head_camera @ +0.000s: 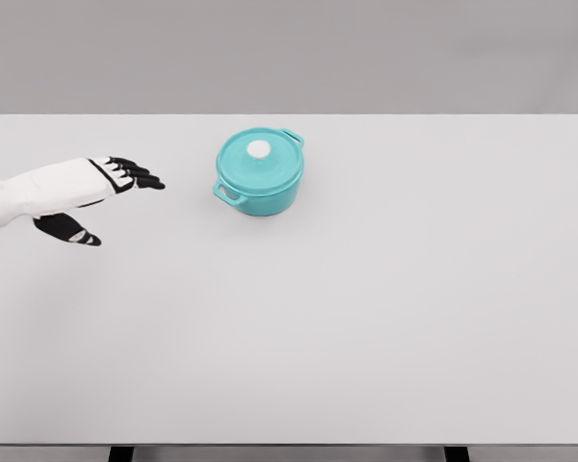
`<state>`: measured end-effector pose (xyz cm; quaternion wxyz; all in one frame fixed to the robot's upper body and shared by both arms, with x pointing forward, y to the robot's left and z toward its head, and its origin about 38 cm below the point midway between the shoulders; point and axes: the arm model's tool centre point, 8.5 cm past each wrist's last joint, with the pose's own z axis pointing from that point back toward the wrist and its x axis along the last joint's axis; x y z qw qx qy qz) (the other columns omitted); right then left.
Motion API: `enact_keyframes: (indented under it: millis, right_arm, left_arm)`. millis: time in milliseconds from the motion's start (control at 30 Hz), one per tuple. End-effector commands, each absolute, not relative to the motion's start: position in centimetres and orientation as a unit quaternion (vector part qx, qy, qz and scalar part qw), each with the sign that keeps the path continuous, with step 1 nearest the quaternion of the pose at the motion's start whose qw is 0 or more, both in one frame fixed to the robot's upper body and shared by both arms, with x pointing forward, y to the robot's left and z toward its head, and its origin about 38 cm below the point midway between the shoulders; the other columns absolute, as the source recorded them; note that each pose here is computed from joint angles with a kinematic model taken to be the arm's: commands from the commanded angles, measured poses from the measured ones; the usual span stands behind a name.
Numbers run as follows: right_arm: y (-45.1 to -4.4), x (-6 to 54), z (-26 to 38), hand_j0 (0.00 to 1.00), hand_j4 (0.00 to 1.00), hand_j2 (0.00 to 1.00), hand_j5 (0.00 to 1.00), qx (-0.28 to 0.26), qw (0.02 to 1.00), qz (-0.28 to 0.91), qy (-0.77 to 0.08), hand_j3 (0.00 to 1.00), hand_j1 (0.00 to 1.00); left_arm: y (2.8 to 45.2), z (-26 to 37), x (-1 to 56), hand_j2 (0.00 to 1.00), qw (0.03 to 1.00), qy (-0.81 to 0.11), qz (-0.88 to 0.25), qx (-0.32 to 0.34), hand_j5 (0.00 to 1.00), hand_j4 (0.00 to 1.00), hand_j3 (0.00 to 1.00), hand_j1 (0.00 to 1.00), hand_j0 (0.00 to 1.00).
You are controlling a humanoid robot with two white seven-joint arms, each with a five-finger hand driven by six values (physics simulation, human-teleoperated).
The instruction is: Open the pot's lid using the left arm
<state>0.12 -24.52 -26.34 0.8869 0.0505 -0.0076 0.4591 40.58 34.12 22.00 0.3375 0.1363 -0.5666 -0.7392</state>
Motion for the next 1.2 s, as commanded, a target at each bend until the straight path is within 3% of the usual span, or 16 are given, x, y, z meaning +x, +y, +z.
enact_keyframes:
  millis: [0,200,400,467,600,700,800,967,1167]
  right_arm:
    - [-24.6,-0.1,-26.3,1.00,1.00,1.00,1.00,0.051,0.887,0.459,-0.004,1.00,1.00]
    - [-24.5,-0.2,-26.3,1.00,1.00,1.00,1.00,0.052,0.887,0.459,-0.006,1.00,1.00]
    - [-24.5,-0.2,-26.3,1.00,1.00,1.00,1.00,0.052,0.887,0.459,-0.006,1.00,1.00]
    - [-24.5,-0.2,-26.3,1.00,1.00,1.00,1.00,0.052,0.887,0.459,-0.006,1.00,1.00]
    - [-24.5,-0.2,-26.3,1.00,1.00,1.00,1.00,0.053,0.887,0.459,-0.006,1.00,1.00]
    - [-24.5,-0.2,-26.3,1.00,1.00,1.00,1.00,0.053,0.887,0.459,-0.006,1.00,1.00]
    - [-24.5,-0.2,-26.3,1.00,1.00,1.00,1.00,0.052,0.887,0.459,-0.006,1.00,1.00]
    - [-24.5,-0.2,-26.3,1.00,1.00,1.00,1.00,0.052,0.887,0.459,-0.006,1.00,1.00]
    - [-24.5,-0.2,-26.3,1.00,1.00,1.00,1.00,0.052,0.887,0.459,-0.006,1.00,1.00]
  left_arm:
    - [33.7,21.8,40.6,1.00,0.338,-0.570,-0.737,0.131,1.00,1.00,1.00,1.00,1.00]
    - [33.4,22.2,40.8,1.00,0.332,-0.572,-0.738,0.132,1.00,1.00,1.00,1.00,1.00]
    - [29.7,25.0,42.7,1.00,0.278,-0.583,-0.753,0.127,1.00,1.00,1.00,1.00,1.00]
    - [28.4,25.5,43.8,1.00,0.280,-0.594,-0.749,0.092,1.00,1.00,1.00,1.00,1.00]
    - [26.7,26.5,46.5,1.00,0.272,-0.553,-0.784,0.078,1.00,1.00,1.00,1.00,1.00]
    - [22.5,29.5,47.7,1.00,0.222,-0.568,-0.788,0.079,1.00,1.00,1.00,1.00,1.00]
    - [20.5,28.4,47.9,1.00,0.212,-0.556,-0.801,0.064,1.00,1.00,1.00,1.00,1.00]
    - [21.6,30.4,49.8,1.00,0.217,-0.539,-0.806,0.111,1.00,1.00,1.00,1.00,1.00]
    - [18.8,29.6,54.2,1.00,0.256,-0.519,-0.808,0.110,1.00,1.00,1.00,1.00,1.00]
